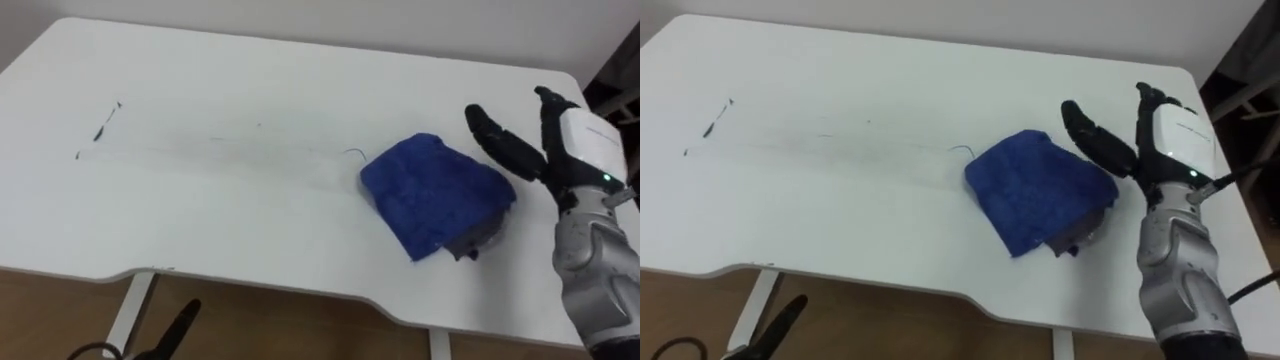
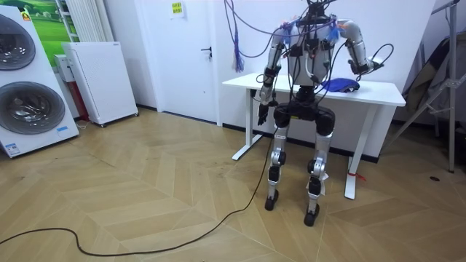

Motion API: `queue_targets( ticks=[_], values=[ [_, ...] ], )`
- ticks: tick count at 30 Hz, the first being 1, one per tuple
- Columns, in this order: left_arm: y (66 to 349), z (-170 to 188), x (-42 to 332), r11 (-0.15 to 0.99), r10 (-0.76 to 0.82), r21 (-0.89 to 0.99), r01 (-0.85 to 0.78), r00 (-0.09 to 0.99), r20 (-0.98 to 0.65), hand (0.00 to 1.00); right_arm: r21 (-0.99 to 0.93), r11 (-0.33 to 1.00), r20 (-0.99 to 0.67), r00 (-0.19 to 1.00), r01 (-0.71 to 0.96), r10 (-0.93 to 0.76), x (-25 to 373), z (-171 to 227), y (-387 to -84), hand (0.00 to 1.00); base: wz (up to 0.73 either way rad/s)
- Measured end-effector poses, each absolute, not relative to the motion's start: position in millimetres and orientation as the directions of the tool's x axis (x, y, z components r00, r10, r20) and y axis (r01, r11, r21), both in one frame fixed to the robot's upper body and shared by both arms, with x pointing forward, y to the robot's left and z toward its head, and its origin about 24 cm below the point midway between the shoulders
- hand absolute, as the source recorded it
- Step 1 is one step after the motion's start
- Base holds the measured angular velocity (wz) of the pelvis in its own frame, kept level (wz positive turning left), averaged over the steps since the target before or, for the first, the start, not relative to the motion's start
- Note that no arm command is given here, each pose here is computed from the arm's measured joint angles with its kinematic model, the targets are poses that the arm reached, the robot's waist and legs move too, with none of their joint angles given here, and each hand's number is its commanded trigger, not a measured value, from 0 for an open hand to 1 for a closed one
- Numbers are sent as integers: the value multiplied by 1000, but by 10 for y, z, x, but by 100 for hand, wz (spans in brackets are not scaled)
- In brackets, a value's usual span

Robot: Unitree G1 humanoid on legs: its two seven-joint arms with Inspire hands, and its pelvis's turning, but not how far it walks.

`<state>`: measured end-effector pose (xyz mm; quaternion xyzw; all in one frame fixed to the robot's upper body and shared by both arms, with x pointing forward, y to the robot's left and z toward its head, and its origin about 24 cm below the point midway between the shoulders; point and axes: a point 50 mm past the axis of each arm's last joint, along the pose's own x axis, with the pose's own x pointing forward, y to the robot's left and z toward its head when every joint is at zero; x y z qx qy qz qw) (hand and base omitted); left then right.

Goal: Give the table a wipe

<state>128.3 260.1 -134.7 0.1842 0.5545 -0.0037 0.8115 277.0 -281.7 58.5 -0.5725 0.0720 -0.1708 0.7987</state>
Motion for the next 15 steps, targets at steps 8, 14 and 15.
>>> queue_targets(
  ticks=[8,14,15],
  values=[
    [2733,-1293,1306,924,225,324,205,393,-892,0,-919,213,216,877,331,-429,2718,851,-3114,0,-6],
    [2768,-1281,1302,925,235,329,191,393,-889,0,-899,246,218,858,362,-466,2695,881,-3195,0,-4],
    [2790,-1274,1299,927,241,330,176,394,-887,0,-896,253,210,849,366,-484,2681,871,-3249,0,0]
  ],
)
